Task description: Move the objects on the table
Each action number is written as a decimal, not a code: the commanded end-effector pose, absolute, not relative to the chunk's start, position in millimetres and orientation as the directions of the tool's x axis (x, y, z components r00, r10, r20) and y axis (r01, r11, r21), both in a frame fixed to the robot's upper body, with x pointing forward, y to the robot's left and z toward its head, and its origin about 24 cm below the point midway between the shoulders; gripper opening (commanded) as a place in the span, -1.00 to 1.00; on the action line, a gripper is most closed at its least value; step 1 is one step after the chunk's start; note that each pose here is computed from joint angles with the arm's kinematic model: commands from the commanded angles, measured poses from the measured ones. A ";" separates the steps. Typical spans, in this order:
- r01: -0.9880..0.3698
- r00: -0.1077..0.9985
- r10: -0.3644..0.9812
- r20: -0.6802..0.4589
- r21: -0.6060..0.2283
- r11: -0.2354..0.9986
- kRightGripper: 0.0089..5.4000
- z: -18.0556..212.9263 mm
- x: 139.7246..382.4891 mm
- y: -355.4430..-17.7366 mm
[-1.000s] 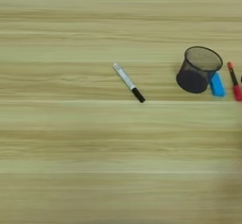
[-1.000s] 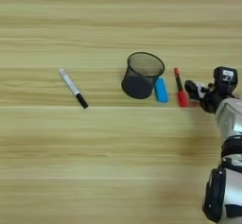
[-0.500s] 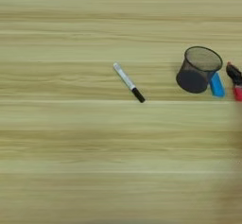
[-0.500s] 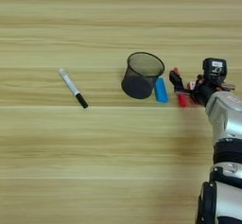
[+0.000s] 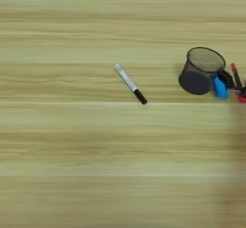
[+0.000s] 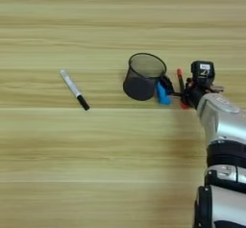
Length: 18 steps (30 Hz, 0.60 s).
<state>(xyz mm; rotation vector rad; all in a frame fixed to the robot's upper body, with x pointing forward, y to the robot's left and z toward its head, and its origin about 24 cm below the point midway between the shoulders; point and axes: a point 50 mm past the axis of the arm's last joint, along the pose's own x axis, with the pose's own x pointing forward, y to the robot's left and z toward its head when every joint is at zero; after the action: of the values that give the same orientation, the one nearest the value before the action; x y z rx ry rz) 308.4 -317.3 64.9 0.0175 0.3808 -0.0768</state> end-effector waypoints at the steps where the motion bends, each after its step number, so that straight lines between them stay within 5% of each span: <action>1: 0.069 0.969 -0.080 -0.235 -0.055 0.996 0.98 106.8 326.1 -316.7; 18: 0.051 0.967 -0.062 -0.247 -0.050 0.997 0.98 103.0 333.3 -310.9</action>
<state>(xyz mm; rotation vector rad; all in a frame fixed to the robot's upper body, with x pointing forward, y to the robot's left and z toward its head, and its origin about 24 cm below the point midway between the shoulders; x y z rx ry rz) 313.6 -306.3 54.5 0.0185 0.4239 -0.0492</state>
